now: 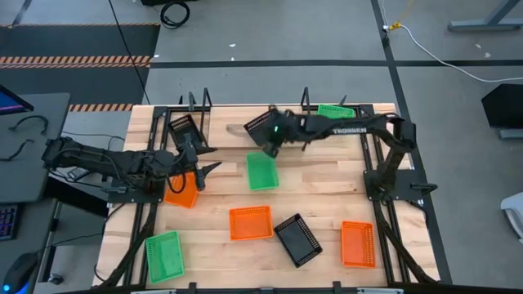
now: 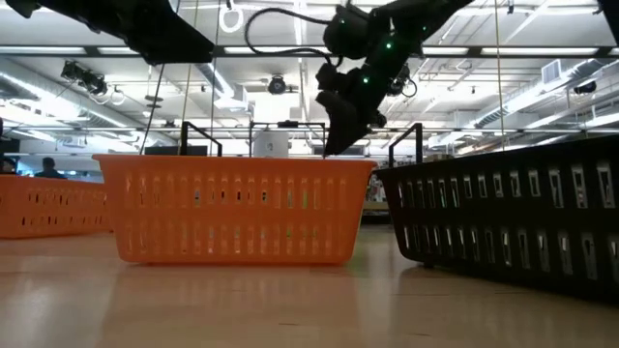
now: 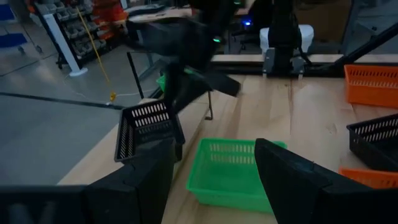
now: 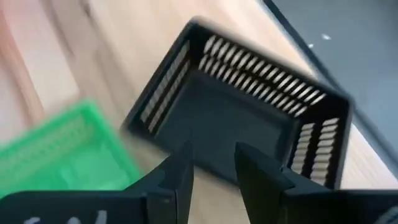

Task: Stack baskets on shelf by color
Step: Adjust the black bin on the shelf

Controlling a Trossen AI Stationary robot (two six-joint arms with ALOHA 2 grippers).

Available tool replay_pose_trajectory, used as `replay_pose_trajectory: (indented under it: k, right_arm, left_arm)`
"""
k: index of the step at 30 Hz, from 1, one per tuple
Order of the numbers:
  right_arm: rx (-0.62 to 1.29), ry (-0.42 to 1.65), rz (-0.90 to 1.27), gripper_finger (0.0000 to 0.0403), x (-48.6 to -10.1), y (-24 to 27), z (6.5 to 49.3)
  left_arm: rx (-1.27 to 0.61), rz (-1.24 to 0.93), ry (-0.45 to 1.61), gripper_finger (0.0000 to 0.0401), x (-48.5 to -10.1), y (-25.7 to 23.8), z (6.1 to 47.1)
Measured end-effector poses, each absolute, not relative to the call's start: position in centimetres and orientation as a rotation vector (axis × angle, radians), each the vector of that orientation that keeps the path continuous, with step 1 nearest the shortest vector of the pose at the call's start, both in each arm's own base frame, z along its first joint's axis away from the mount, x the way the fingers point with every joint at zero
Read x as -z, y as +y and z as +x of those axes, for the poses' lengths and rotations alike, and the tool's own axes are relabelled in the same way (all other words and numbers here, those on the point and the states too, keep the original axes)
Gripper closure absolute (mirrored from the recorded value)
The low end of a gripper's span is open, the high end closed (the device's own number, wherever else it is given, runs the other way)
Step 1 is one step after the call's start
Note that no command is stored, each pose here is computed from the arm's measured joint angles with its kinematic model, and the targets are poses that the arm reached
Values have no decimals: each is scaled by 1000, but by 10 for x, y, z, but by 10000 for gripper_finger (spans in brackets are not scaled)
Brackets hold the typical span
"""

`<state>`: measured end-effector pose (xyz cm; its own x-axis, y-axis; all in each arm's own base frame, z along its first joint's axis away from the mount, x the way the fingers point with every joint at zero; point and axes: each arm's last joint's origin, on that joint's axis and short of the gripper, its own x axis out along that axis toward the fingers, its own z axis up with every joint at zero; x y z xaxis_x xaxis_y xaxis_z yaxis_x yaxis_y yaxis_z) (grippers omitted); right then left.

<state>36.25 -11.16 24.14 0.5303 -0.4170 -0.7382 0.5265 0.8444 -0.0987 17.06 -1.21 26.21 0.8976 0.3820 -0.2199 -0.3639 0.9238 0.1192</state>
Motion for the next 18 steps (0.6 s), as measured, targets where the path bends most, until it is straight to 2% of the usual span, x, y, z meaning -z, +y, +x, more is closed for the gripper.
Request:
replay_pose_trajectory:
  k: [4, 8, 13, 18]
  right_arm:
    - [477, 727, 277, 281, -259, -130, 372]
    - [441, 745, 287, 281, -278, -132, 399]
    - [421, 912, 242, 281, -287, -127, 432]
    - [490, 1091, 240, 281, -270, -132, 448]
  left_arm:
    - [-387, 71, 229, 170, -263, -12, 171]
    - [-386, 70, 231, 170, -263, -12, 171]
    - [-375, 51, 233, 170, -263, -15, 171]
    - [-348, 60, 252, 170, -261, -19, 170]
